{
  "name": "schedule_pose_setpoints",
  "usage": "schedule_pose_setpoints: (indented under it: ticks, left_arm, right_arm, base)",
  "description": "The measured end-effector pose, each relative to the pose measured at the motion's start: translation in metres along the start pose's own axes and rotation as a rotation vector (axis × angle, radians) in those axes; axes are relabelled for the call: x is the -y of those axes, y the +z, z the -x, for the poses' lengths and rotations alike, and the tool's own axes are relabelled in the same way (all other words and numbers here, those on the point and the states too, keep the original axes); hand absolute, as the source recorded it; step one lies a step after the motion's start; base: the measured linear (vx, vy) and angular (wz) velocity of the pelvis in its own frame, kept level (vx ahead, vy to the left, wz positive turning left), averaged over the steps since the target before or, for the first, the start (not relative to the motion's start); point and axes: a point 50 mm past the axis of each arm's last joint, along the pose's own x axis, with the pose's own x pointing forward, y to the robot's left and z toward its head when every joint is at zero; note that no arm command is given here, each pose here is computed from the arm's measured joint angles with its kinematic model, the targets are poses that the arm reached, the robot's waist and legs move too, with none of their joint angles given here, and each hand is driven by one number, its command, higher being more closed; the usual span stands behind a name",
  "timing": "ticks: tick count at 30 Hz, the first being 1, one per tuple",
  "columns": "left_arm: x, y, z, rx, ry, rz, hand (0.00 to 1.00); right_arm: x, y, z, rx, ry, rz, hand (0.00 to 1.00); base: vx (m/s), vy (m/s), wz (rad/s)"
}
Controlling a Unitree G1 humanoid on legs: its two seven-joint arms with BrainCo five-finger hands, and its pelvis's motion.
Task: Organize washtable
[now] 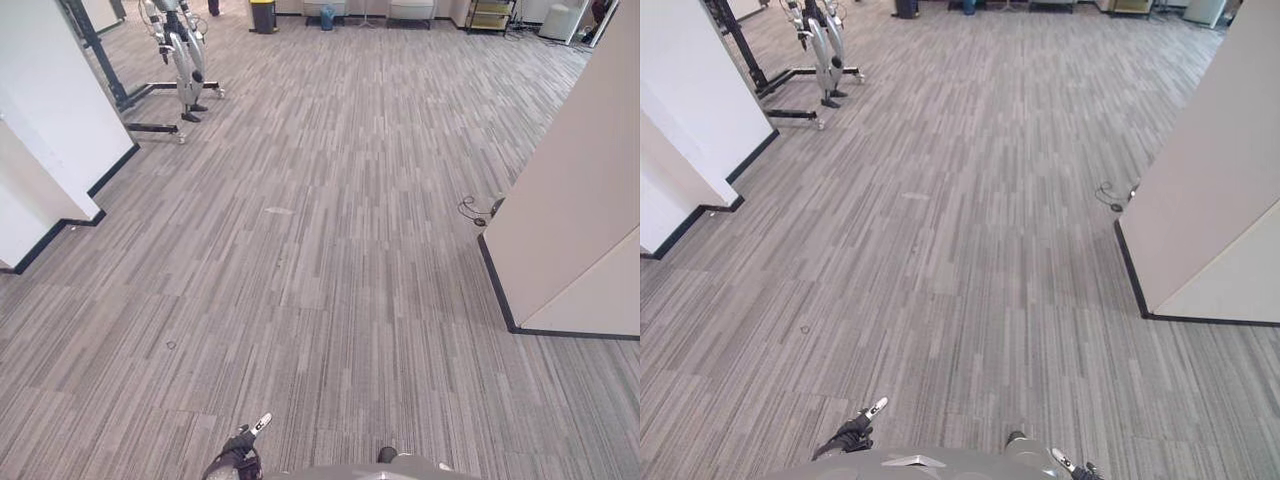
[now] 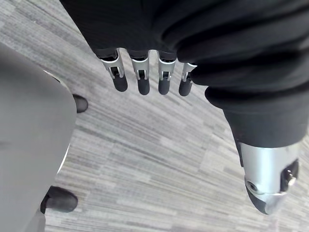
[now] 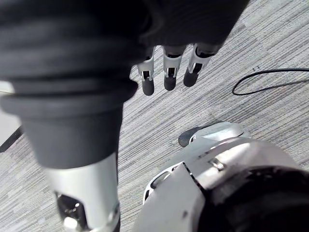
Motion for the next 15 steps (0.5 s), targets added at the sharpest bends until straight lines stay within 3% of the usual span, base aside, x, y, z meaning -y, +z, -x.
schedule_pose_setpoints:
  ticks: [8, 15]
  left_arm:
    - [-0.0038, -0.0057, 0.0006, -0.028, 0.000, -0.026, 0.00]
    - [-0.0026, -0.0006, -0.0007, -0.016, -0.019, -0.048, 0.00]
  right_arm:
    - [0.0006, -0.0033, -0.0003, -0.027, 0.029, -0.005, 0.00]
    - [-0.0005, 0.0032, -0.0020, -0.002, 0.015, -0.186, 0.00]
  base:
    - [0.08, 0.020, -0.10]
    - [0.05, 0.128, 0.46]
